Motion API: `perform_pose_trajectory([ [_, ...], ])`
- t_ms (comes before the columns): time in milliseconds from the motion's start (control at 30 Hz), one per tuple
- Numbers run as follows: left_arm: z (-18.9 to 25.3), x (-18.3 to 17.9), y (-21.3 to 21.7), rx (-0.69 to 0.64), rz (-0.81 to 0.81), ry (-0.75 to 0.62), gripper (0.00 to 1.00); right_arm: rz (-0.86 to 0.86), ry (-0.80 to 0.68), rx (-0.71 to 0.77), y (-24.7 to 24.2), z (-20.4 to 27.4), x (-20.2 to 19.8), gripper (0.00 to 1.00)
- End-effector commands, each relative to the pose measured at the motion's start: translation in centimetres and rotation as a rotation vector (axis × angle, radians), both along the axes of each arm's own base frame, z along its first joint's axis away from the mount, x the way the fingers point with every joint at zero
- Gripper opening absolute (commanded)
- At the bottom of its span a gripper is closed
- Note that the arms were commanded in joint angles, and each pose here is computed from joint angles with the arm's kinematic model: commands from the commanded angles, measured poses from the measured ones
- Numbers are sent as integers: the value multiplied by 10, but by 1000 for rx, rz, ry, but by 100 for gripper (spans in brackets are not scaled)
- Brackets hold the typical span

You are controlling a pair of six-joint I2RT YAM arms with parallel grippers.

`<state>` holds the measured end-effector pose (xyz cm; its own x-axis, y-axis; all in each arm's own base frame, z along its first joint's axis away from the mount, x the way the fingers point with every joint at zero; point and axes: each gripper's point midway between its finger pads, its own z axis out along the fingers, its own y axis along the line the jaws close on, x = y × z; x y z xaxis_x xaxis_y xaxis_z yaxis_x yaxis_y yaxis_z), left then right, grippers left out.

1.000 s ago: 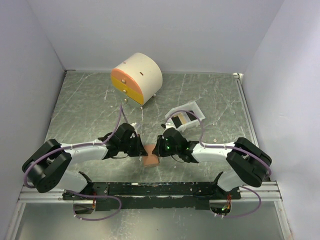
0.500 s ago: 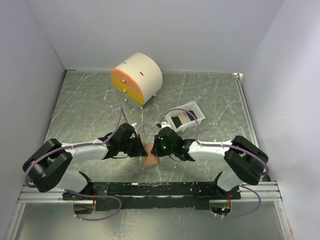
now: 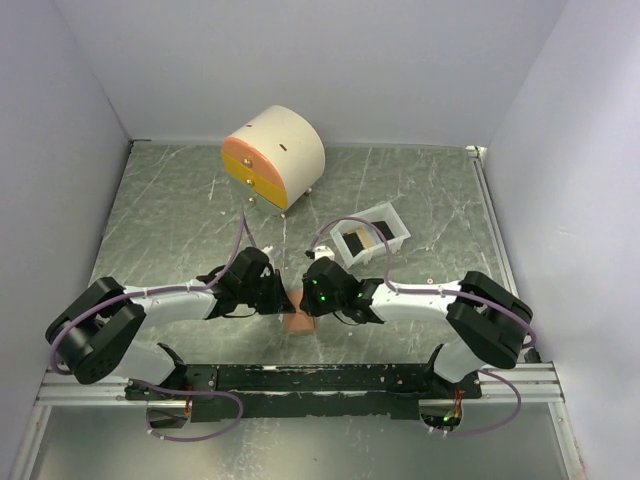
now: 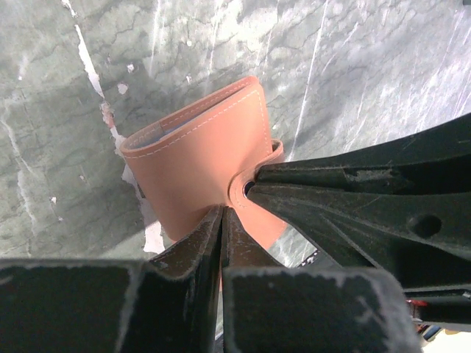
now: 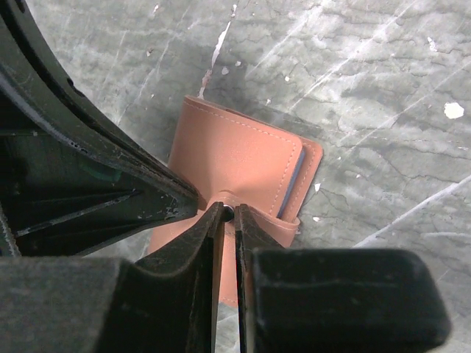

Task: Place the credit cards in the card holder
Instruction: Close the card holder at the center of the board.

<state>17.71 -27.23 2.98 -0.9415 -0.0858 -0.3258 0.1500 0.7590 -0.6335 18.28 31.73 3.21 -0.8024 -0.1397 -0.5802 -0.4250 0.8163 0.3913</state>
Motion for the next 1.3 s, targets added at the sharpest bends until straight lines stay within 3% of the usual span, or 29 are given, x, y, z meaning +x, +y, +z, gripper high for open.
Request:
perform_pose_trajectory([
  [0, -3, 2, 1, 11, 17, -15, 13, 47, 79, -180, -28, -37, -32, 11],
  [267, -4, 3, 2, 16, 28, -14, 12, 31, 92, -304, -48, -55, -37, 7],
  [567, 6, 7, 3, 12, 49, -31, 11, 44, 98, -328, -54, -58, -41, 4],
  [867, 59, 28, 16, 30, 138, -168, 31, -4, -85, -223, -16, 17, 4, 15],
  [1033, 107, 34, 27, 29, 159, -270, 50, -60, -200, -115, -14, 74, 18, 35],
  [1067, 117, 34, 31, 30, 162, -292, 60, -72, -218, -103, -16, 81, 20, 39],
  [1100, 127, 34, 34, 33, 163, -313, 81, -89, -243, -75, -18, 95, 22, 43],
  [1133, 139, 34, 37, 32, 166, -337, 93, -114, -264, -60, -22, 105, 25, 48],
  [1167, 148, 33, 41, 33, 165, -358, 95, -129, -282, -39, -25, 115, 26, 60],
  [1233, 172, 31, 47, 23, 160, -404, 100, -154, -315, -6, -31, 135, 27, 97],
  [1267, 181, 29, 49, 17, 154, -424, 100, -166, -330, 10, -34, 144, 27, 100],
])
